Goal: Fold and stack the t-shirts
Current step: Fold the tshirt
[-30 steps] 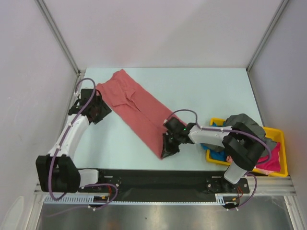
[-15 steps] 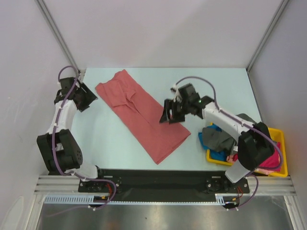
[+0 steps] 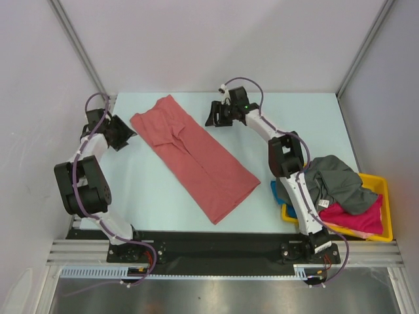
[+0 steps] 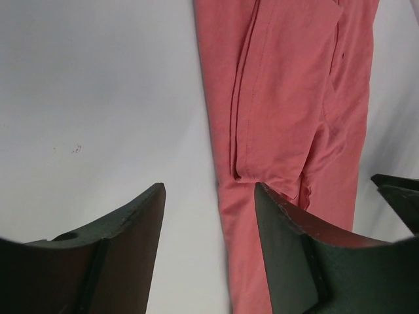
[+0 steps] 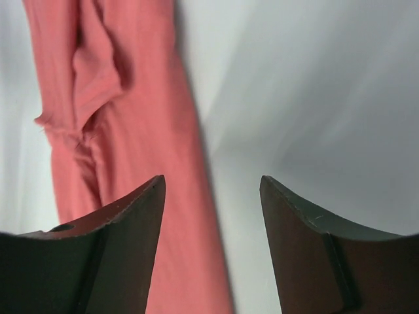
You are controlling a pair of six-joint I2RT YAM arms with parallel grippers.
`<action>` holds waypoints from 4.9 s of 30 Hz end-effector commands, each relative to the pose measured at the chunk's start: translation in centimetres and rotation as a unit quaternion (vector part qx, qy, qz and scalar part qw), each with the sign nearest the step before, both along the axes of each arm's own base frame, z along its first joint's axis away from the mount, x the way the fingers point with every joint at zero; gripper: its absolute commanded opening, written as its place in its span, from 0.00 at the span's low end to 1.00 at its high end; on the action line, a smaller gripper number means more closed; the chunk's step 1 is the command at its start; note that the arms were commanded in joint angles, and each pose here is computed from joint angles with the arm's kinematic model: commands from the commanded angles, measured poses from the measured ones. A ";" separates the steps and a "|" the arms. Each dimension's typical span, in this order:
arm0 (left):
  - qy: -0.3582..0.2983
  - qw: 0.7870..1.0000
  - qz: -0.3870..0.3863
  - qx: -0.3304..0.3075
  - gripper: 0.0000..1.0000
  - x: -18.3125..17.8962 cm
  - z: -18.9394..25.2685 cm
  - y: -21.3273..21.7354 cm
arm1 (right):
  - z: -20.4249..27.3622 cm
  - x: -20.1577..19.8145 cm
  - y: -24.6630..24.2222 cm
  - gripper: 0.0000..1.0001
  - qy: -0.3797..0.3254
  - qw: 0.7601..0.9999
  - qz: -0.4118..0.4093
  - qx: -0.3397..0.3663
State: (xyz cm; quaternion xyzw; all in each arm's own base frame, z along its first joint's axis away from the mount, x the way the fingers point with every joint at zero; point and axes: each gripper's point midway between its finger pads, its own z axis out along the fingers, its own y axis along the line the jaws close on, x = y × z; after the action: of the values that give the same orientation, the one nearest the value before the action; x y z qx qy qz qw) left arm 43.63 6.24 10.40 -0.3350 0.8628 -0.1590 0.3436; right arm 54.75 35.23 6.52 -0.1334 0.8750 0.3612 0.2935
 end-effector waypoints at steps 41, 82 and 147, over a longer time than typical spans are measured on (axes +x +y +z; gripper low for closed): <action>-0.058 0.997 0.006 -0.054 0.68 -0.5 3.0 -2.0 | -2.6 6.9 2.1 0.00 0.004 0.974 -0.169 0.153; -0.112 0.977 -0.177 -0.033 0.72 11.9 -1.6 -16.0 | -3.5 5.9 -11.2 0.57 0.040 0.983 -0.178 0.031; 0.146 0.938 -0.309 -0.053 0.38 -26.5 -2.9 -26.3 | 2.8 -33.1 -17.2 0.38 0.263 0.952 -0.139 -0.076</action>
State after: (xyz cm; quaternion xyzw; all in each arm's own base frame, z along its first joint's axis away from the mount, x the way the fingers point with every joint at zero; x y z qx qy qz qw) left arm 19.85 -20.14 8.99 -0.0318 0.9513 -0.2551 0.1703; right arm 23.93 17.94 10.04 0.0671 0.9553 0.2679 0.1058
